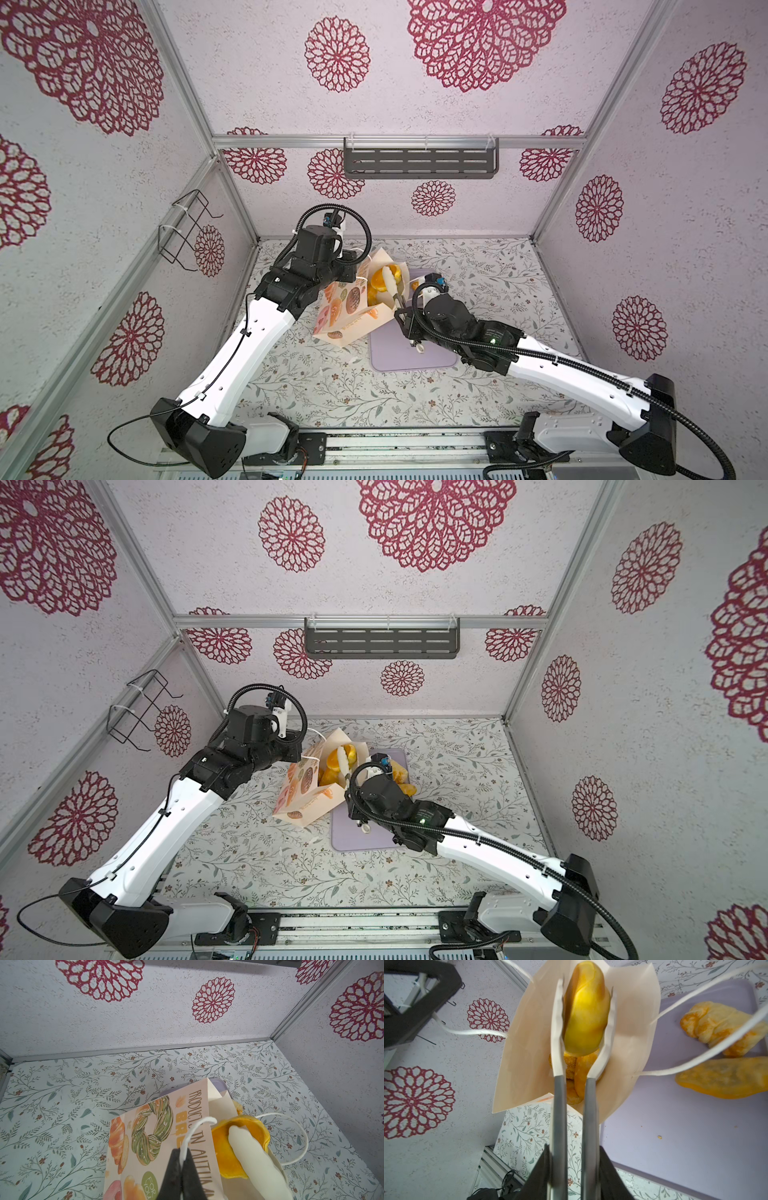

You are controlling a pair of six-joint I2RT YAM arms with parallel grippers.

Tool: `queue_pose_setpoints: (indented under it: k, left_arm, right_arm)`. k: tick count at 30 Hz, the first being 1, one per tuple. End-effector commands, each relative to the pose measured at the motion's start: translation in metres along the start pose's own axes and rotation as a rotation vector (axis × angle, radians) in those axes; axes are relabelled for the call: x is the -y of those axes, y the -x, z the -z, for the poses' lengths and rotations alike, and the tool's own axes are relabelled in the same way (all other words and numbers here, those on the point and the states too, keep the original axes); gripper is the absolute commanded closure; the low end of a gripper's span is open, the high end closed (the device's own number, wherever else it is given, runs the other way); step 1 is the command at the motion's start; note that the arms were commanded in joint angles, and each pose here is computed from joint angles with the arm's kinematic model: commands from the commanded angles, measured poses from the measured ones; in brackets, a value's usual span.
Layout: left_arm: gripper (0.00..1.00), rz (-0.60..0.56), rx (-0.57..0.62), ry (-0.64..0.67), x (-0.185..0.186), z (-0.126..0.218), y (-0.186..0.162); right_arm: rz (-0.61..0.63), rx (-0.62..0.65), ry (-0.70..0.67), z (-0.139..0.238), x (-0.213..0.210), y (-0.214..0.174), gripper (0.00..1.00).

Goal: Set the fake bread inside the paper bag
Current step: 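Open the tongs to drop the yellow bun half into the paper bag, then withdraw the empty tongs with the right gripper back over the tray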

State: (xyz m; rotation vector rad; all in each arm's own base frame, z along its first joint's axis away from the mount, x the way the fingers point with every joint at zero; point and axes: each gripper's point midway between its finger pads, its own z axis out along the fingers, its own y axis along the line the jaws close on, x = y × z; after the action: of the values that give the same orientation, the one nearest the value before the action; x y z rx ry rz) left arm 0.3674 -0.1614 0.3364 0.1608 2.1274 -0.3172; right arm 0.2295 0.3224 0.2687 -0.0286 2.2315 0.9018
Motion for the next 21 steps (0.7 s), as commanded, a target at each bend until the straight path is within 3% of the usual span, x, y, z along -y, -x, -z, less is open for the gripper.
queue_pose_setpoints:
  k: [1, 11, 21]
  left_arm:
    - [1.0, -0.009, 0.042, 0.004, -0.003, 0.008, 0.009]
    - [1.0, -0.007, 0.053, 0.023, -0.006, 0.01, 0.011]
    - [1.0, -0.001, 0.086, 0.078, -0.018, 0.021, 0.017]
  right_arm:
    - [-0.023, 0.08, 0.089, 0.014, -0.024, 0.022, 0.59]
    - [-0.053, 0.131, 0.113, 0.03, -0.024, 0.033, 0.53]
    - [-0.122, 0.265, 0.105, 0.081, -0.01, 0.064, 0.52]
